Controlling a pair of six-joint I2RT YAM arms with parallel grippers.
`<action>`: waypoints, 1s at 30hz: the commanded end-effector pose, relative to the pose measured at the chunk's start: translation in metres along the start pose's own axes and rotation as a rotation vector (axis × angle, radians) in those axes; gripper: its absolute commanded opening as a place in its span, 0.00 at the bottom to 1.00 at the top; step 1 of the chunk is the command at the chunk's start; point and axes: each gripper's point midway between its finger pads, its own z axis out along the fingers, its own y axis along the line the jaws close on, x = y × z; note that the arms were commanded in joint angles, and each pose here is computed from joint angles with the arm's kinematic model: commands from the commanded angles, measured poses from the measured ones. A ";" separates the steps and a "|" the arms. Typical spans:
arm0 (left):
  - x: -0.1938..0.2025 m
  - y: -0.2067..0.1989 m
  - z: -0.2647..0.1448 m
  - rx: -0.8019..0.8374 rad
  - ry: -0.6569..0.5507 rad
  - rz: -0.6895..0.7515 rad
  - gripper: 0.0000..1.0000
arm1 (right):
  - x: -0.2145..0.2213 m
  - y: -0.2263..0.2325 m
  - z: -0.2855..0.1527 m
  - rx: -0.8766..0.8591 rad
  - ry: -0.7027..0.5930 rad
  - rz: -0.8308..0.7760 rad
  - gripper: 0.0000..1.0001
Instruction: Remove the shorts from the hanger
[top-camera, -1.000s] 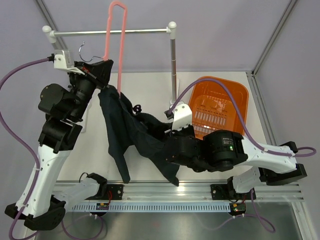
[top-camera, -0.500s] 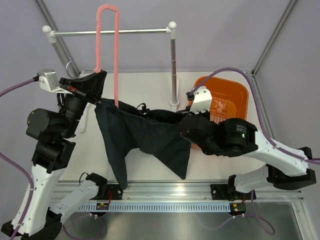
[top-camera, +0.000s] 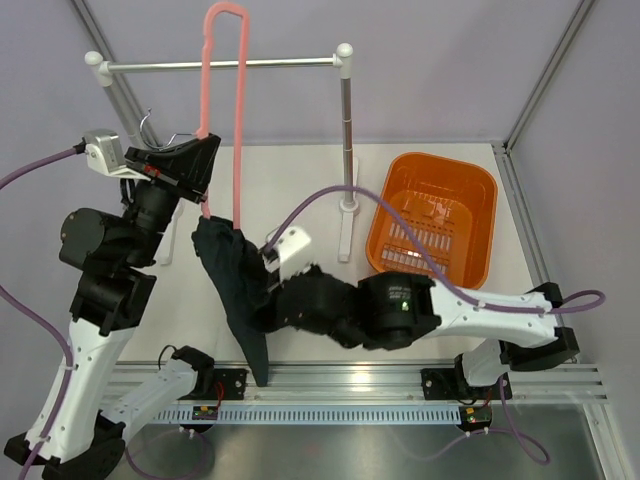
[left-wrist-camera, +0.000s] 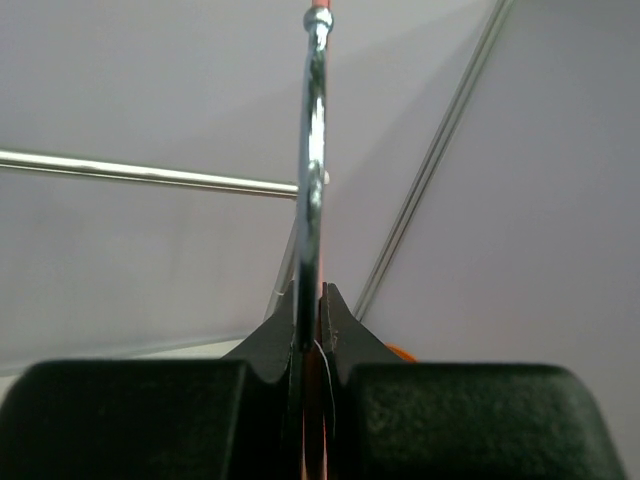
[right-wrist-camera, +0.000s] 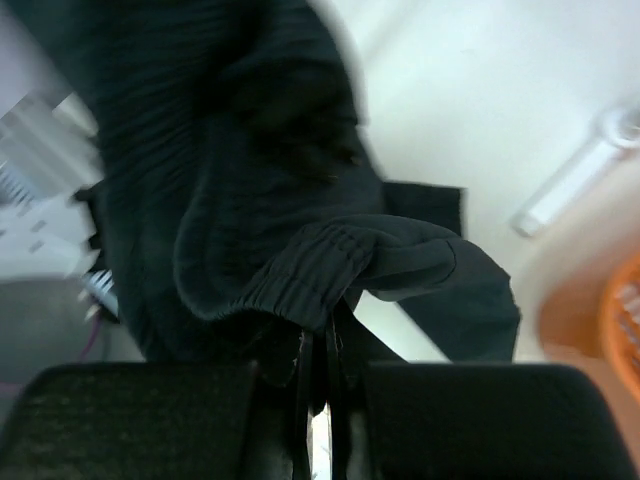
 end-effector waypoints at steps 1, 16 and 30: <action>-0.027 -0.006 0.006 0.017 -0.106 0.008 0.00 | -0.029 0.058 -0.035 -0.238 -0.077 0.007 0.00; -0.010 0.053 0.029 -0.242 -0.115 0.099 0.00 | -0.033 0.047 -0.054 -0.194 -0.077 -0.061 0.00; -0.065 0.090 0.031 -0.376 -0.395 0.013 0.00 | -0.063 -0.010 -0.097 -0.046 -0.166 -0.048 0.00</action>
